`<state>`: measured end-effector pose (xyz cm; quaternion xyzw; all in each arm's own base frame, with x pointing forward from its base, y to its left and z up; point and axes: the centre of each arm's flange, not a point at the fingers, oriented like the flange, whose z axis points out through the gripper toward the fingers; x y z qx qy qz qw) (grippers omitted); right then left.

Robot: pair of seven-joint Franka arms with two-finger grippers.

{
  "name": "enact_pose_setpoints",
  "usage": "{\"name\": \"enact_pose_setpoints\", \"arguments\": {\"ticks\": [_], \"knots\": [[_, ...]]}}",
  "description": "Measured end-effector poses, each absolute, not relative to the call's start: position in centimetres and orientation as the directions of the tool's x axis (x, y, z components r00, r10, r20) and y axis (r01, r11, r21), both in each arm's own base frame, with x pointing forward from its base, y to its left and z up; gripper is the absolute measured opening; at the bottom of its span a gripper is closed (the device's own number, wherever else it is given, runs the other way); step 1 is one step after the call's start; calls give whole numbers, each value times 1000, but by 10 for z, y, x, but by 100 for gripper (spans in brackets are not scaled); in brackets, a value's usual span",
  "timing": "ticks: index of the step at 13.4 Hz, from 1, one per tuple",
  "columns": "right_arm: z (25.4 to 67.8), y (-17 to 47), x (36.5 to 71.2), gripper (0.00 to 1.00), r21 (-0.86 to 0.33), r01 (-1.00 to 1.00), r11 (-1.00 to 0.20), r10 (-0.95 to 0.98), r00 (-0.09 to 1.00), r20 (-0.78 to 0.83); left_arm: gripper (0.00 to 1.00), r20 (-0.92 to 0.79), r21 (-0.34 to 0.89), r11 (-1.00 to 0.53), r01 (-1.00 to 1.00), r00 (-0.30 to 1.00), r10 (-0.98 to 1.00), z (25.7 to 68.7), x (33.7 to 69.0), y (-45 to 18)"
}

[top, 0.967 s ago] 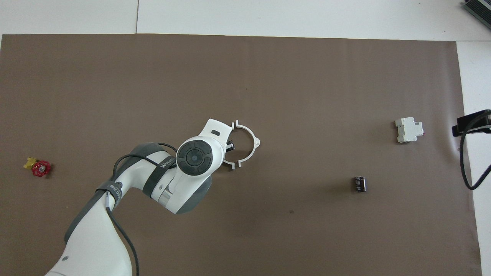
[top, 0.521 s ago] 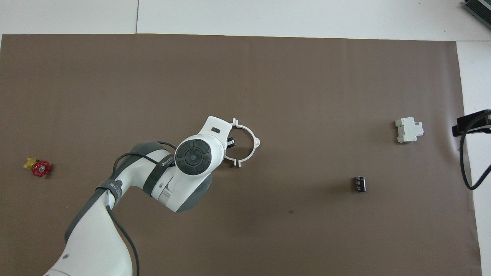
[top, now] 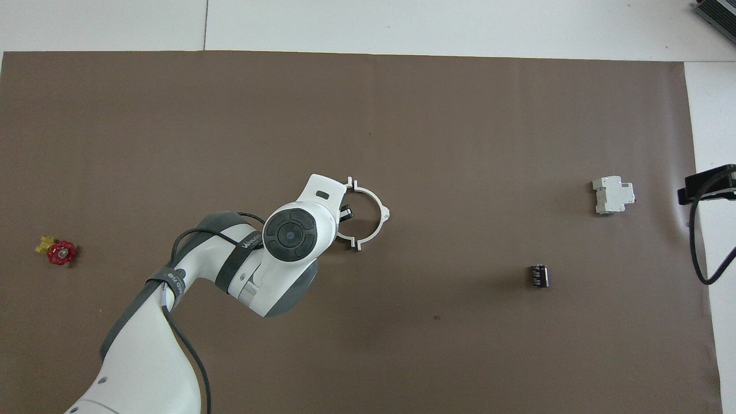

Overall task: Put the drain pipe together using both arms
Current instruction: 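Press the held clamp half onto the other half with the left gripper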

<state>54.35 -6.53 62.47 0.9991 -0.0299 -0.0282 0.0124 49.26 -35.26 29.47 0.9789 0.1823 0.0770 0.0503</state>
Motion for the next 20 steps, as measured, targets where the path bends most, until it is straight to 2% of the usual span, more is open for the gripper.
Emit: {"name": "enact_pose_setpoints", "arguments": {"ticks": [10,16,20], "knots": [[625,-65,544,100,26,-59,-998,-61,997,-56,17,127,127,-916,380,910,395,295,492,-353],[625,-65,544,100,26,-59,-998,-61,997,-56,17,103,19,-924,382,918,382,302,488,-362],[625,-65,544,100,26,-59,-998,-61,997,-56,17,138,1,-916,402,907,398,302,490,-362]]}}
